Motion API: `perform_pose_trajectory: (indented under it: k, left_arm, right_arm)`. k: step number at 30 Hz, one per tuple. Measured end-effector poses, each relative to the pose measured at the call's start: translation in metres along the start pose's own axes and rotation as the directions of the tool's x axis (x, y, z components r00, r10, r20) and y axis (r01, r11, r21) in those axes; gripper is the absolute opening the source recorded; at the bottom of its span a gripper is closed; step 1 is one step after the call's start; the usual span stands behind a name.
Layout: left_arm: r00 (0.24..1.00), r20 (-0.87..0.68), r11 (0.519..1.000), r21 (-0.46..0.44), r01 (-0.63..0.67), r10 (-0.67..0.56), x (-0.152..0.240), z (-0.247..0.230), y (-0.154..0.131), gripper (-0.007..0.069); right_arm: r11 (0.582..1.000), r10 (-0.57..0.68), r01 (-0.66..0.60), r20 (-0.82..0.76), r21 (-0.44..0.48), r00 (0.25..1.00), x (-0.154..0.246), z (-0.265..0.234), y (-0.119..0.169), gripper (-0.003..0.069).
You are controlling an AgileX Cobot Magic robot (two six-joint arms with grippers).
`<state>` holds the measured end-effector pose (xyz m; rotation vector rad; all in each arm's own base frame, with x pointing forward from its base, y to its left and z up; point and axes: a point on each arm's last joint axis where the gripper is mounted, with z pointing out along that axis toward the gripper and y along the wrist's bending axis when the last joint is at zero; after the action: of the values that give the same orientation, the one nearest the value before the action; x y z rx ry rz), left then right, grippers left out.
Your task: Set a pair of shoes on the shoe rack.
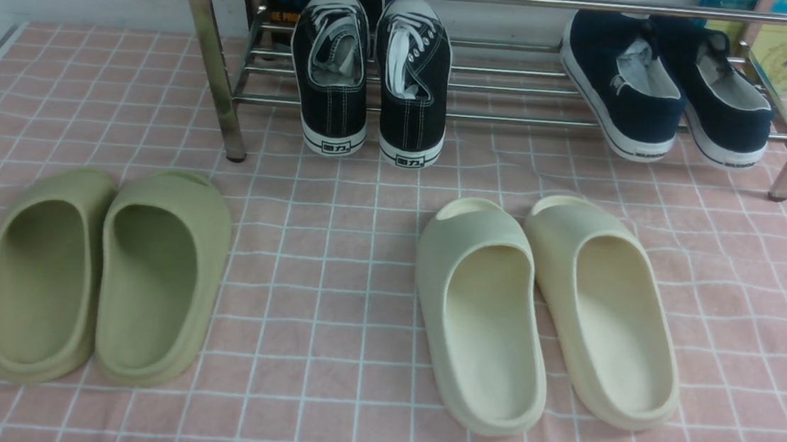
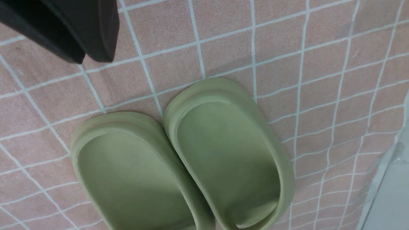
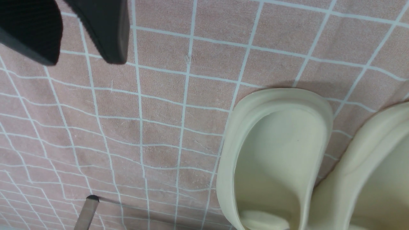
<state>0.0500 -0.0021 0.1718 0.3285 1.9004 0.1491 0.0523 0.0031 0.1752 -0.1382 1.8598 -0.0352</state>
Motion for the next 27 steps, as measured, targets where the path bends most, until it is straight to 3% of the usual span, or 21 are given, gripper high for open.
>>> perform_pose_trajectory:
  k: [8,27]
  left_arm:
    - [0.994,0.105,0.999,-0.004,0.040,-0.039,-0.0052,0.0021,-0.0005,0.0093]
    - [0.992,0.111,0.998,0.003,0.059,-0.059,-0.0058,0.0020,-0.0010,0.0110]
  right_arm:
    - [1.000,0.000,0.000,0.000,0.000,1.000,0.0000,0.0000,0.0000,0.0238]
    - [1.000,0.000,0.000,0.000,0.000,1.000,0.0000,0.0000,0.0000,0.0238]
